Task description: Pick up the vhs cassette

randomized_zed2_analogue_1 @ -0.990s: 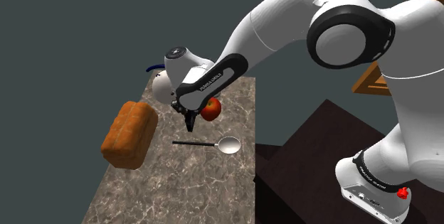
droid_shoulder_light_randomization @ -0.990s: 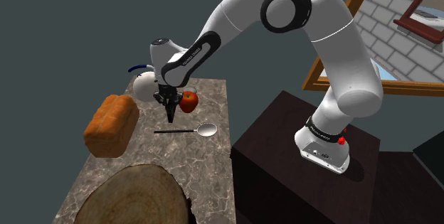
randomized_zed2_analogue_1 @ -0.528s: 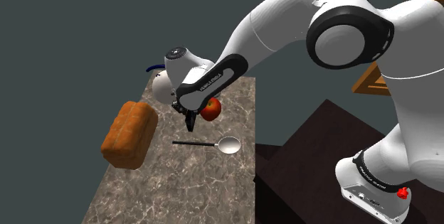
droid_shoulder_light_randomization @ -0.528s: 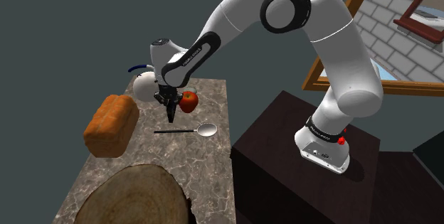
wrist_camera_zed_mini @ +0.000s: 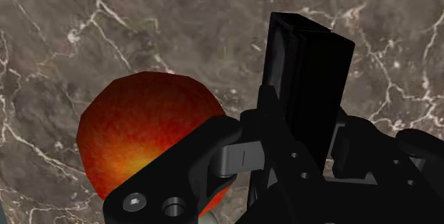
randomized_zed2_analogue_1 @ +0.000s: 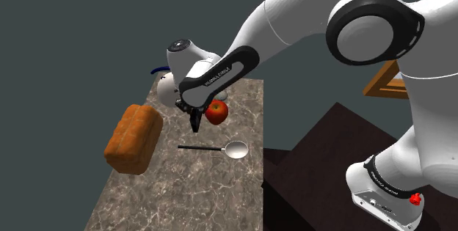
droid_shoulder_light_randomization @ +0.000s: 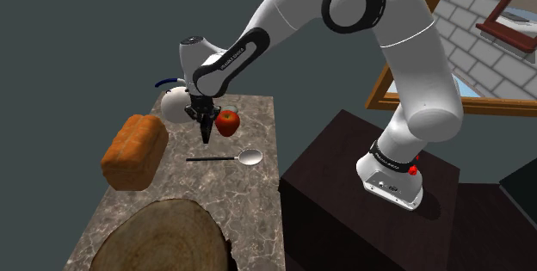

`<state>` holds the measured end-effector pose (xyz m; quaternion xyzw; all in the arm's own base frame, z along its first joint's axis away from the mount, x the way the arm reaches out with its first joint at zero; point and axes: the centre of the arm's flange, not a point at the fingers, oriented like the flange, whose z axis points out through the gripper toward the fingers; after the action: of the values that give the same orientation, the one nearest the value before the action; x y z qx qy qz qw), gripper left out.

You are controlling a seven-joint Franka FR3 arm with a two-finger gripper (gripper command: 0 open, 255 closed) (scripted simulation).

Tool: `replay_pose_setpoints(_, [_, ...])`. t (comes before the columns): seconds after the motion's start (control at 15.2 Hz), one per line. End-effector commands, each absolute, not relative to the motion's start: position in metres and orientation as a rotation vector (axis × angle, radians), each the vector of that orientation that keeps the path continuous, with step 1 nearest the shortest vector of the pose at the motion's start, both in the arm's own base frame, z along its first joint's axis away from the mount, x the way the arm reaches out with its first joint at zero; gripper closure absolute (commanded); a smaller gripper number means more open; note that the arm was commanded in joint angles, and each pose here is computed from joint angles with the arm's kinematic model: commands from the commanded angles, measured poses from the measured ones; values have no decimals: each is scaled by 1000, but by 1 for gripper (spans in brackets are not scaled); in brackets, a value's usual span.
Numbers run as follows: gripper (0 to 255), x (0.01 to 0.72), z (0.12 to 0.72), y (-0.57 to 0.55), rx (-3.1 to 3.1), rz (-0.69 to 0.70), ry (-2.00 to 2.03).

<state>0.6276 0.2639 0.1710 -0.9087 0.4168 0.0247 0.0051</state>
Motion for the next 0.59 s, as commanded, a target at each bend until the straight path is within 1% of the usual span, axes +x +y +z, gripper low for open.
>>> replay_pose_setpoints(0.0, [255, 627, 182, 263, -2845, 77, 1305])
replay_pose_setpoints(0.53, [255, 627, 220, 263, -2845, 77, 1305])
